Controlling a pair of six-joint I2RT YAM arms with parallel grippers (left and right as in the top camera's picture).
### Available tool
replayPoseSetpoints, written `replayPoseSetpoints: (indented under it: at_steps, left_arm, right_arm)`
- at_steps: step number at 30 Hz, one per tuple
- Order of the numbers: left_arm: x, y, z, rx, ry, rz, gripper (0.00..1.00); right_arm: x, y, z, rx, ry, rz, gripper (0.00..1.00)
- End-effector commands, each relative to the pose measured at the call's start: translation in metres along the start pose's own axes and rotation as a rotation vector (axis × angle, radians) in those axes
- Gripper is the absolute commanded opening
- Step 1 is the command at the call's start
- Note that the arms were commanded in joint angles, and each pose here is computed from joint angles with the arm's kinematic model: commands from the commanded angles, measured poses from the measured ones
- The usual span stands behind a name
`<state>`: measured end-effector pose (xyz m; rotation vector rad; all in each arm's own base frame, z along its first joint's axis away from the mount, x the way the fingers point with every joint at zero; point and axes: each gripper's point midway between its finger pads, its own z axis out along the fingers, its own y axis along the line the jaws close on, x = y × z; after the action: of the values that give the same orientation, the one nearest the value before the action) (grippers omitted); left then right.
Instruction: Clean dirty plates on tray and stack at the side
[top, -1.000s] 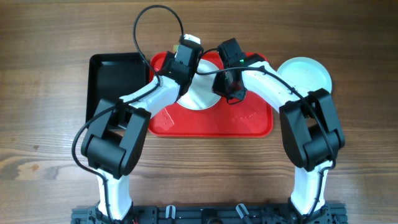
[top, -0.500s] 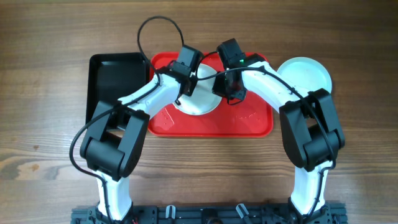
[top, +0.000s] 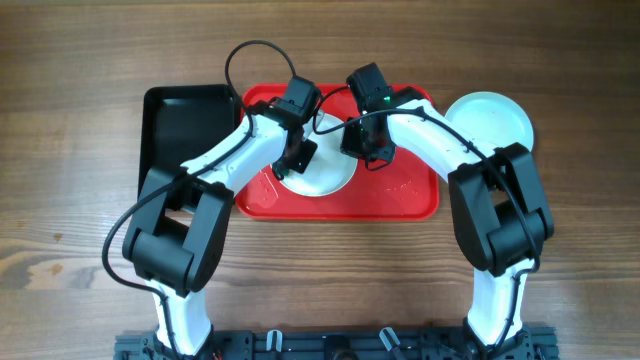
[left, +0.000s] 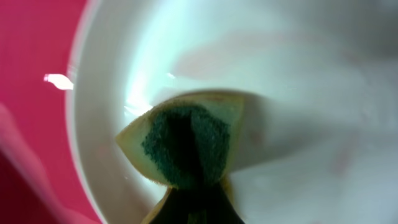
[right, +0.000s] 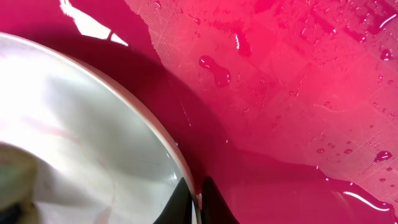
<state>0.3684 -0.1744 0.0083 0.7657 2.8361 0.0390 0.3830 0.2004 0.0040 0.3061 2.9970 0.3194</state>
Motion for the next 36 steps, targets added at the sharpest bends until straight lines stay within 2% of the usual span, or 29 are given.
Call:
replayPoseSetpoints:
  at_steps: [1,5,10,16,18,22,29,33,36]
  left_arm:
    - [0.056,-0.053,0.022,0.282,0.189,0.073,0.04]
    - [0.060,-0.079,0.011,0.447,0.185,0.133,0.04]
    - [0.047,-0.095,0.000,0.560,0.136,0.139,0.04]
    - [0.005,-0.094,-0.013,0.564,0.006,0.151,0.04]
    - [-0.008,-0.084,-0.012,0.525,-0.023,0.094,0.04]
    - [-0.024,-0.041,0.000,0.354,-0.047,-0.097,0.04]
    - [-0.012,0.050,0.012,0.009,-0.023,-0.426,0.04]
    - [-0.013,0.068,0.007,-0.001,-0.035,-0.590,0.04]
    - [-0.021,0.073,-0.007,0.028,-0.051,-0.640,0.04]
  right_arm:
    - [0.005,-0.016,0.012,0.062,0.005,0.036,0.04]
    - [0.005,-0.016,0.012,0.062,0.005,0.037,0.04]
    - [0.004,-0.015,0.012,0.060,0.003,0.038,0.04]
    - [0.004,-0.014,0.013,0.056,0.003,0.036,0.04]
    - [0.004,-0.015,0.013,0.056,0.004,0.035,0.04]
    - [0.005,-0.015,0.012,0.057,0.005,0.032,0.04]
    - [0.004,-0.015,0.013,0.056,0.004,0.032,0.04]
    - [0.005,-0.015,0.013,0.056,0.004,0.033,0.04]
    - [0.005,-0.015,0.013,0.056,0.004,0.031,0.04]
